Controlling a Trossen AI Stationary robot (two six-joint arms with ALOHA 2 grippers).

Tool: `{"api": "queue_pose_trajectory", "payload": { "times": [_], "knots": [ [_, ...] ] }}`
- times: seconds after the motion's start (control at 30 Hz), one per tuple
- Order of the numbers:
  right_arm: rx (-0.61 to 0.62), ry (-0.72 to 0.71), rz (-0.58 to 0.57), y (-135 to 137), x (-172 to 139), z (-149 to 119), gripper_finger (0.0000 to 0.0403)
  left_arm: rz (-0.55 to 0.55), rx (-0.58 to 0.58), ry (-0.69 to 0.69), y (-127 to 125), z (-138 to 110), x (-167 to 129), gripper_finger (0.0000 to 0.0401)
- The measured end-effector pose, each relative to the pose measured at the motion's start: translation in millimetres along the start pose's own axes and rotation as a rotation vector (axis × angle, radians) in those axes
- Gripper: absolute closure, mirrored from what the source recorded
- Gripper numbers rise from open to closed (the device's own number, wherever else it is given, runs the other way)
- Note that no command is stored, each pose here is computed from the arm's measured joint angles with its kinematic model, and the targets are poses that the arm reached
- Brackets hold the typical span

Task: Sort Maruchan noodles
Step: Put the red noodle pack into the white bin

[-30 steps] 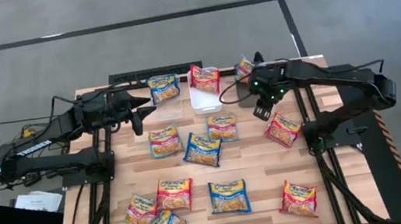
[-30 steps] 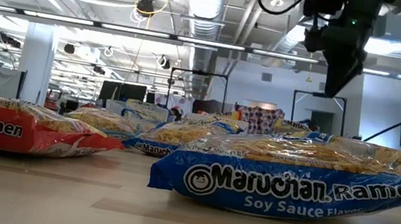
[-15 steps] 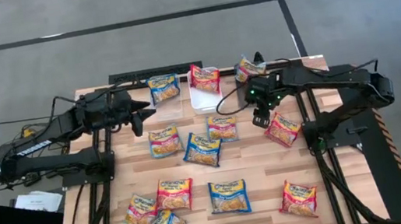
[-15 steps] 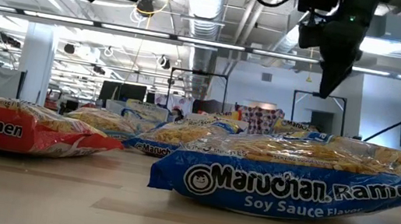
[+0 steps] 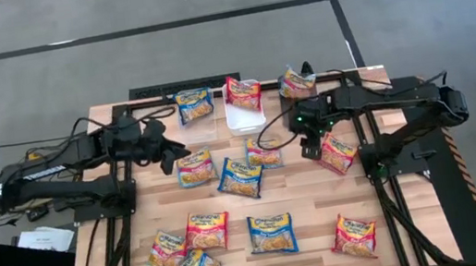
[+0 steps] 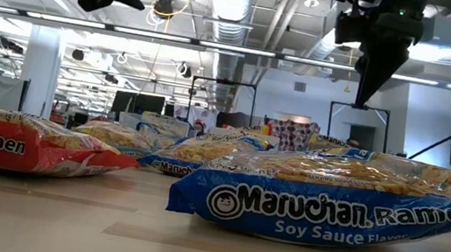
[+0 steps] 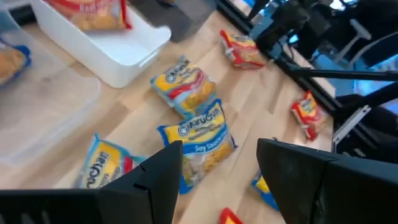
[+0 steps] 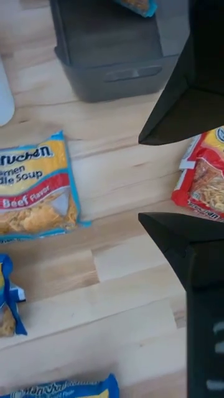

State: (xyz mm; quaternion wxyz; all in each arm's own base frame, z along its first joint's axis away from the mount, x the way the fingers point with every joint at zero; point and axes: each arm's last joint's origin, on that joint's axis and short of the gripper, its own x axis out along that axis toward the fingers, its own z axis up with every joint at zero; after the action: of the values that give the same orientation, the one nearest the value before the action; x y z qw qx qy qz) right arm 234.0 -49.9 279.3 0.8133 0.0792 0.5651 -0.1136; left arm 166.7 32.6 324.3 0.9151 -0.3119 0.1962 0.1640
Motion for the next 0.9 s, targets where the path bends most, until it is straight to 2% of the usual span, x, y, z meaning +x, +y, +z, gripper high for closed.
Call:
{"api": "queue_pose_trajectory", "payload": {
  "times": [0.2,0.43,0.63,0.9],
  "knots": [
    [-0.008,-0.007,0.004,2.9,-0.2,0.5,0.0192,0.013,-0.030,0.070,0.4,-3.9,12.1,0.0205],
    [0.002,-0.034,0.005,2.9,-0.2,3.1,0.0192,-0.107,-0.005,0.249,-5.5,-12.7,33.9,0.0205],
    [0.006,-0.065,0.008,3.1,-0.3,6.2,0.0192,-0.136,0.168,0.344,-14.6,-27.0,54.2,0.0205],
    [0.007,-0.070,0.008,2.9,-0.4,6.7,0.0192,-0.158,0.285,0.459,-25.5,-47.7,72.2,0.0205]
  ]
}}
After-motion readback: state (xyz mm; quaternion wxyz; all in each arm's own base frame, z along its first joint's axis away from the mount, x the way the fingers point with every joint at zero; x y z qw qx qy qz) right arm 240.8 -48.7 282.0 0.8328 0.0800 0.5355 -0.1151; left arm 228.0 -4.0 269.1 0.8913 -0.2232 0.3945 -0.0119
